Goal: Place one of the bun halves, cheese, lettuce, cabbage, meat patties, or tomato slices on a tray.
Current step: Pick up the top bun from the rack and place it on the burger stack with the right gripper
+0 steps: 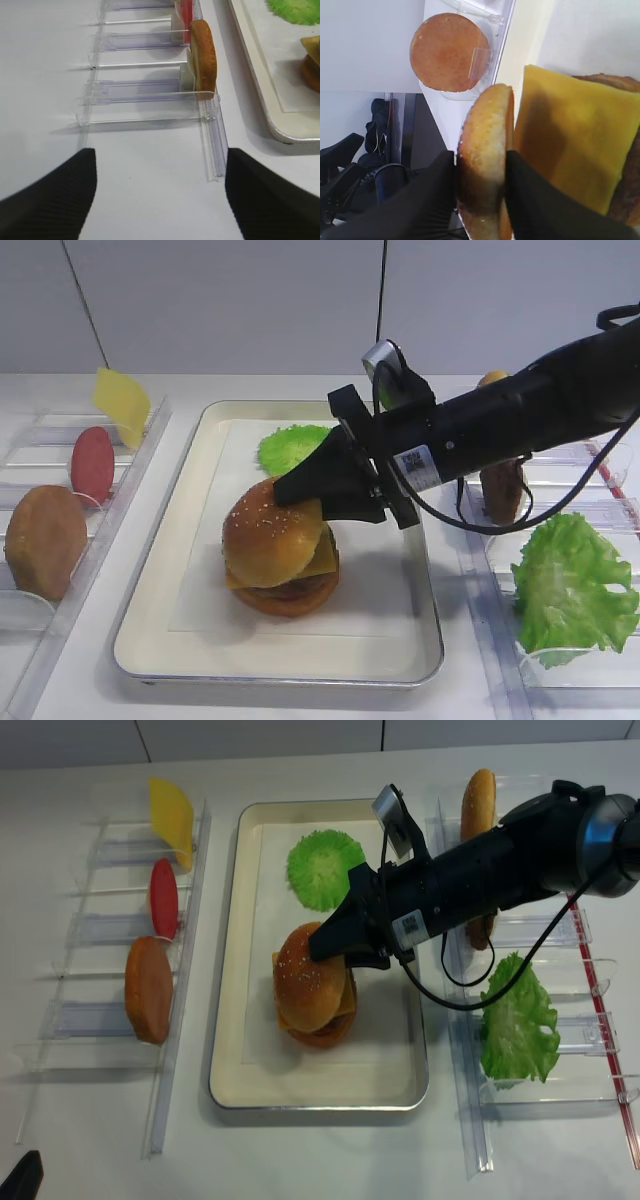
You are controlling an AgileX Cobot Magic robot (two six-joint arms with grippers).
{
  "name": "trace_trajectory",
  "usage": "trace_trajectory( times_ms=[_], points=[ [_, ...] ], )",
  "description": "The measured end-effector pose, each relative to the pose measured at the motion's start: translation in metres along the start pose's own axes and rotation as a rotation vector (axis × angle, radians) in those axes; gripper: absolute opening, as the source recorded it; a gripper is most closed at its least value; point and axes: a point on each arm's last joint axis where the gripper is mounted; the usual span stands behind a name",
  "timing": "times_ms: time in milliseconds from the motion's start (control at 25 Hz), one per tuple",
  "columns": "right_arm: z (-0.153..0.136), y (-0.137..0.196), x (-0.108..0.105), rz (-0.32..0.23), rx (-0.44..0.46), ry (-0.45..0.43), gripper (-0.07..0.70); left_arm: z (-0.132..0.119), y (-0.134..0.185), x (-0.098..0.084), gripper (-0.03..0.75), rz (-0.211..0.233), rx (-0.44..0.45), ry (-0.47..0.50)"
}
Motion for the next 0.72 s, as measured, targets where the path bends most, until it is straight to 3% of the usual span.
trace_trajectory(
  times_ms=[240,520,720],
  points=[
    [0.000,0.000,0.000,0.013,-0.001,0.000,0.428,0.000,0.000,0.000,0.493,0.000,0.000,0.000],
    [0.005,-0.017,0.014,0.121,0.028,0.035,0.451,0.000,0.000,0.000,0.493,0.000,0.000,0.000],
    [0.013,-0.028,0.020,0.175,0.131,0.186,0.452,0.000,0.000,0.000,0.493,0.000,0.000,0.000]
  ],
)
Point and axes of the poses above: a point on each arm's last joint axis where the gripper is mounted, z pointing back along that axis away from the gripper, x along the wrist's bending axis when the last joint is at zero, y = z × x
